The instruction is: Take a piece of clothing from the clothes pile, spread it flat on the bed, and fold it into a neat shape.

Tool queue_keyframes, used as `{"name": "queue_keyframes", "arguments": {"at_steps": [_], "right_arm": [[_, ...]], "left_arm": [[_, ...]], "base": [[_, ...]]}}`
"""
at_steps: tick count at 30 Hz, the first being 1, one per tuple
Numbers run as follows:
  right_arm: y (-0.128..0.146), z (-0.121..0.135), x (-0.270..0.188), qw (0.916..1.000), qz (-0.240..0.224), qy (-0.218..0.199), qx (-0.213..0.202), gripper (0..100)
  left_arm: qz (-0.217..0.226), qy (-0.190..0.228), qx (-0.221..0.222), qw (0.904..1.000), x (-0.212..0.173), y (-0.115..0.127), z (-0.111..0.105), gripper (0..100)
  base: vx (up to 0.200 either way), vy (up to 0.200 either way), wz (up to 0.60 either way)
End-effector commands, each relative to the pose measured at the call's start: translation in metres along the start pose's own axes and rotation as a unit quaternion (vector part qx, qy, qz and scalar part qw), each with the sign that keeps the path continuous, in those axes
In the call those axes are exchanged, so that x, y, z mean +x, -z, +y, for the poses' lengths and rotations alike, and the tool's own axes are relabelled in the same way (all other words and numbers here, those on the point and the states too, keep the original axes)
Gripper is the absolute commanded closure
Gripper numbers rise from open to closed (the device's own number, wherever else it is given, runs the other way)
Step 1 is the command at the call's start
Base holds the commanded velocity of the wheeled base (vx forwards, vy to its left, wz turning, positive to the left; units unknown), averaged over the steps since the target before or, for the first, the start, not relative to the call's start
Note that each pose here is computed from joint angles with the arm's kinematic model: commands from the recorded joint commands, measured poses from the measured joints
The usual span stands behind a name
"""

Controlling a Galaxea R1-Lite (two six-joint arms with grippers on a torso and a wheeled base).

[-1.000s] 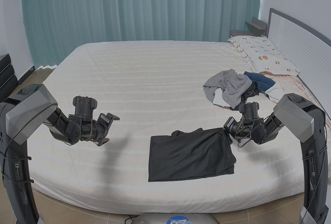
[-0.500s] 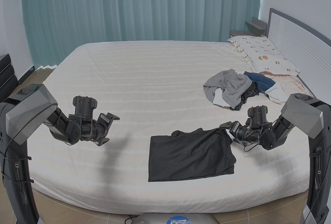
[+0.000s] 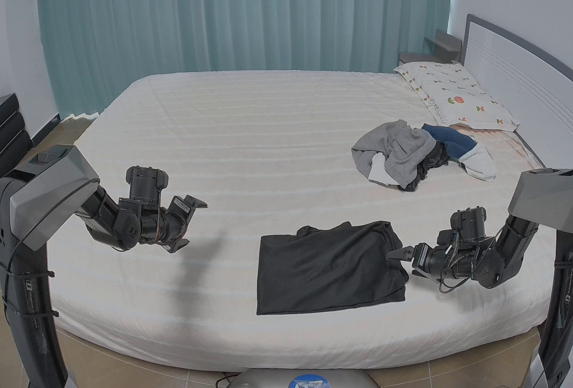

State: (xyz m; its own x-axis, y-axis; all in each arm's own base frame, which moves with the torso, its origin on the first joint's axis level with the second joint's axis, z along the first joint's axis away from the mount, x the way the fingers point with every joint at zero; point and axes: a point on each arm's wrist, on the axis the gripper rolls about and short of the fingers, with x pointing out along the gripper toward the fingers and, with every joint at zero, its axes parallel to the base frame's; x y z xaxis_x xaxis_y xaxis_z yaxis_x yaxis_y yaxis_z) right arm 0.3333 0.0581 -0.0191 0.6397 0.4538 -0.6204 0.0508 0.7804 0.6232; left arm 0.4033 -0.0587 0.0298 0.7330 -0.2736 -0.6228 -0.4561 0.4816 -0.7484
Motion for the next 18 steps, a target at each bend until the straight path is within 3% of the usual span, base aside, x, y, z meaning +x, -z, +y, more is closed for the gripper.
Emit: {"name": "queue_keyframes", "arguments": {"at_steps": [1,11,18], "right_arm": [[0.008,-0.005,0.005,0.9998,0.015,0.007,0.003,100],[0.011,0.003,-0.015,0.9998,0.014,0.011,-0.001,100],[0.017,-0.008,-0.024,0.9994,0.022,0.026,-0.008,100]], "left_arm": [[0.000,0.000,0.000,1.0000,0.000,0.000,0.000,0],[0.000,0.001,-0.001,1.0000,0.000,0.000,0.000,0],[0.000,0.001,-0.001,1.0000,0.000,0.000,0.000,0]], "base": [[0.000,0.000,0.00],[0.000,0.000,0.00],[0.000,0.000,0.00]]}}
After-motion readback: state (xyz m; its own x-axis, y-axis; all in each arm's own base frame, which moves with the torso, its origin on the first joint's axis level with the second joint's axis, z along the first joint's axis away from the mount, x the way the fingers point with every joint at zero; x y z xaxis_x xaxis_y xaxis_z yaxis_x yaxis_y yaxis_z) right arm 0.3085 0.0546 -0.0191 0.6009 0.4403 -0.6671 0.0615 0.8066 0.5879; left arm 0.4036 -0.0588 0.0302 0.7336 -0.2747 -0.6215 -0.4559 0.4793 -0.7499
